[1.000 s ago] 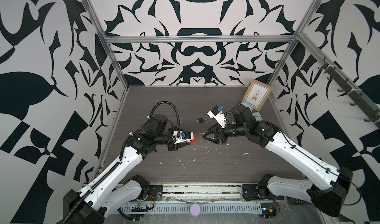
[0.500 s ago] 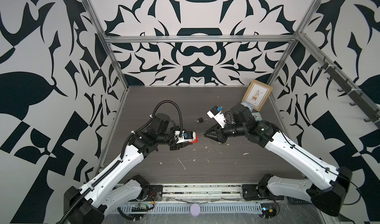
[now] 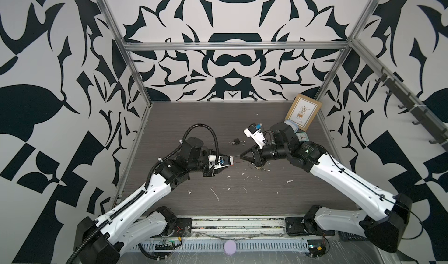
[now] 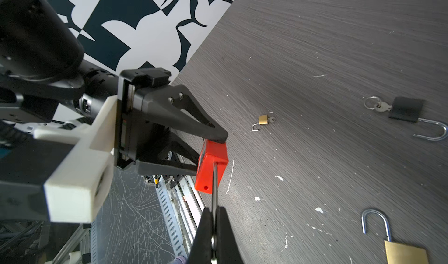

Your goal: Lock with the key

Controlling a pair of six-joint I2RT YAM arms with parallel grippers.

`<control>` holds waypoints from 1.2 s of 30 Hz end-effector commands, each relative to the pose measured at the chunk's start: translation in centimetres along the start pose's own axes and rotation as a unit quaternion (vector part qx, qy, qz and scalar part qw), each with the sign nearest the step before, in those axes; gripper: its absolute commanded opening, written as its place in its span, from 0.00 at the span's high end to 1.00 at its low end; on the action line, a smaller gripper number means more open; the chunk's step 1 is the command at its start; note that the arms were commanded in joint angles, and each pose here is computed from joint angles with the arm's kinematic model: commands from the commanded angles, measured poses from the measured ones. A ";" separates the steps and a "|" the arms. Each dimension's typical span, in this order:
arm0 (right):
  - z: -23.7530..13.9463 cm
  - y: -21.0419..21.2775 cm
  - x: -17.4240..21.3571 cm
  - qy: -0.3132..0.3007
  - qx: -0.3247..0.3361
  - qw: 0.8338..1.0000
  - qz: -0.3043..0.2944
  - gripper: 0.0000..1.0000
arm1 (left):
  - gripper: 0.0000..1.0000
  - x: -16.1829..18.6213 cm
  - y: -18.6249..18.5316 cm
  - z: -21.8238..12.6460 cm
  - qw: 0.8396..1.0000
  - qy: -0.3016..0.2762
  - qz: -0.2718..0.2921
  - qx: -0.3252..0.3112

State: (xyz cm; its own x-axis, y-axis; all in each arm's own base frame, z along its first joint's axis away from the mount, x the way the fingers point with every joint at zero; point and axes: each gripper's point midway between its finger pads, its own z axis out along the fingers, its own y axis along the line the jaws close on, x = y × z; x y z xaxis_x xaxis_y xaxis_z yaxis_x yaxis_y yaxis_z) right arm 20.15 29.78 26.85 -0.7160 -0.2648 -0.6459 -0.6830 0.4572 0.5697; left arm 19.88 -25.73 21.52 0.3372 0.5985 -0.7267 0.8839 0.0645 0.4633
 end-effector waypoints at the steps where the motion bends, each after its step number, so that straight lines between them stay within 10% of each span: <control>1: -0.2 1.8 -1.6 -0.021 -0.032 0.999 -0.004 1.00 | 0.75 -1.7 1.7 -0.1 0.998 -0.027 0.028 -0.047; 21: 1.8 0.9 -1.9 -0.005 -0.041 0.996 0.075 1.00 | 0.75 -3.9 3.1 0.6 0.990 -0.046 0.063 -0.121; 36: 3.0 -0.3 -1.5 0.001 -0.029 0.996 0.081 1.00 | 0.78 -6.6 3.8 0.6 0.988 -0.096 -0.026 -0.116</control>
State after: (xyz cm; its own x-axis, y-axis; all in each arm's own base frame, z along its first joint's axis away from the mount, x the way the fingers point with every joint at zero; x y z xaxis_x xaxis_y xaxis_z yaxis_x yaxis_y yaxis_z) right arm 22.33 31.01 25.12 -0.8459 -0.1662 -0.5068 -0.5131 0.5129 0.6882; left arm 21.68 -26.77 20.48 0.2697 0.6482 -0.7121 0.8308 0.2173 0.5125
